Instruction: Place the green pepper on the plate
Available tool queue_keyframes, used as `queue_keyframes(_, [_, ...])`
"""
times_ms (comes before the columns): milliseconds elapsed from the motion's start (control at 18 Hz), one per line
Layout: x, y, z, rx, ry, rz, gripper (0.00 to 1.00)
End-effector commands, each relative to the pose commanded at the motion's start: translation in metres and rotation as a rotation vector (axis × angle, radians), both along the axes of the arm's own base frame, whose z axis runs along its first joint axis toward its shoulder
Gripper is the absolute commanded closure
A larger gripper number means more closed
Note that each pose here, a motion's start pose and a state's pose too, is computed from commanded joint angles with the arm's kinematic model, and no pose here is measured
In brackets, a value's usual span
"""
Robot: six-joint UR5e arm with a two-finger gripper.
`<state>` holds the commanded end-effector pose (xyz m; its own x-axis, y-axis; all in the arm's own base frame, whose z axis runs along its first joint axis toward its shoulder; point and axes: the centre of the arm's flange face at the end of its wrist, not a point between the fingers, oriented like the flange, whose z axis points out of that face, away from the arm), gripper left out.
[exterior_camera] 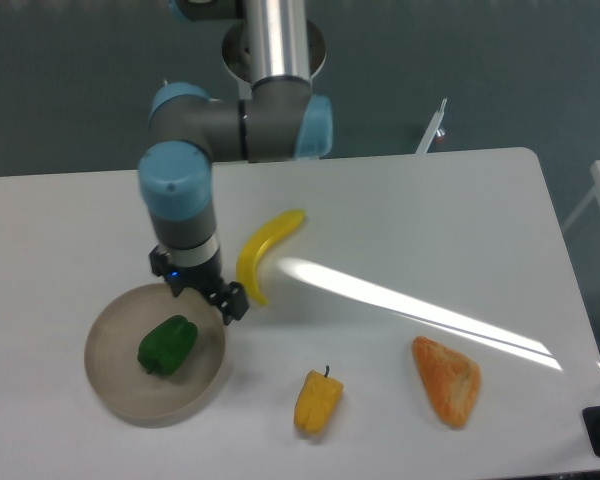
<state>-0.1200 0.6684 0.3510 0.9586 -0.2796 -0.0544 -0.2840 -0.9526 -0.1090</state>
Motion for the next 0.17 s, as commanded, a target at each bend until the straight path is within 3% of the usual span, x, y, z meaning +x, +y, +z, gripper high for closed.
queue_keyframes(167, [-0.0009,-0.0005,-0.0011,0.0,0.0,0.002,0.0])
